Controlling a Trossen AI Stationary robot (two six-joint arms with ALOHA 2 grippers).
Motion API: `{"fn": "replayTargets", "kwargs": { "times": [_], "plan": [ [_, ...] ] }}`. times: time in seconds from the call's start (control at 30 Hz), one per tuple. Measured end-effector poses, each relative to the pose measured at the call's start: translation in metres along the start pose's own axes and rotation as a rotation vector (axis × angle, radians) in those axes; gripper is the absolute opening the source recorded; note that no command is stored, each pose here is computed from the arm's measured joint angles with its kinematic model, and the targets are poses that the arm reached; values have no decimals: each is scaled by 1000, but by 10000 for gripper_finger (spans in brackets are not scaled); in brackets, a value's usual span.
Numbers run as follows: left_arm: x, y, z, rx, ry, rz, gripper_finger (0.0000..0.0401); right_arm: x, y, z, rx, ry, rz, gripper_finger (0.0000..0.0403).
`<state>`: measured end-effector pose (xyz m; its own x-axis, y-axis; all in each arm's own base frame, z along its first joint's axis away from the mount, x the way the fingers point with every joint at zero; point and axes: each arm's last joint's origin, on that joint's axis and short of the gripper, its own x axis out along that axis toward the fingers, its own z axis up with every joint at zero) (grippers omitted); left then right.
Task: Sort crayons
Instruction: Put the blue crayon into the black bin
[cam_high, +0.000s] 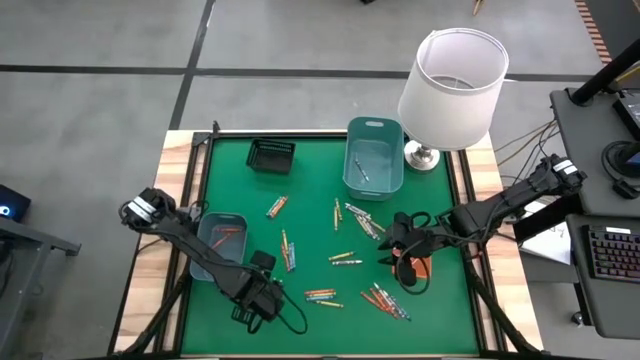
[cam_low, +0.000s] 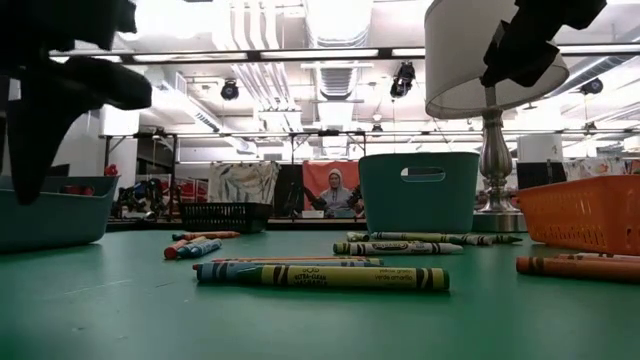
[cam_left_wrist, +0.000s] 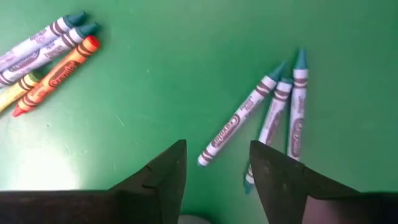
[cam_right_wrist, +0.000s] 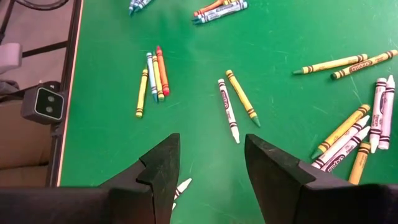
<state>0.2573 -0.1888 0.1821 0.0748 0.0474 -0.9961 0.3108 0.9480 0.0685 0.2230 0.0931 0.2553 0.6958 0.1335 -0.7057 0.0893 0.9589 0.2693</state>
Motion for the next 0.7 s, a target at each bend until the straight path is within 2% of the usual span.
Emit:
{"fn": "replayTargets", "kwargs": {
  "times": [0.5, 0.7],
  "plan": [
    [23, 1, -11, -43, 11, 11, 158, 0, 1, 2, 3, -27, 10, 171],
    [29, 1, -13, -41, -6, 10, 157, 0, -1, 4, 3, -67, -55, 171]
  ]
}}
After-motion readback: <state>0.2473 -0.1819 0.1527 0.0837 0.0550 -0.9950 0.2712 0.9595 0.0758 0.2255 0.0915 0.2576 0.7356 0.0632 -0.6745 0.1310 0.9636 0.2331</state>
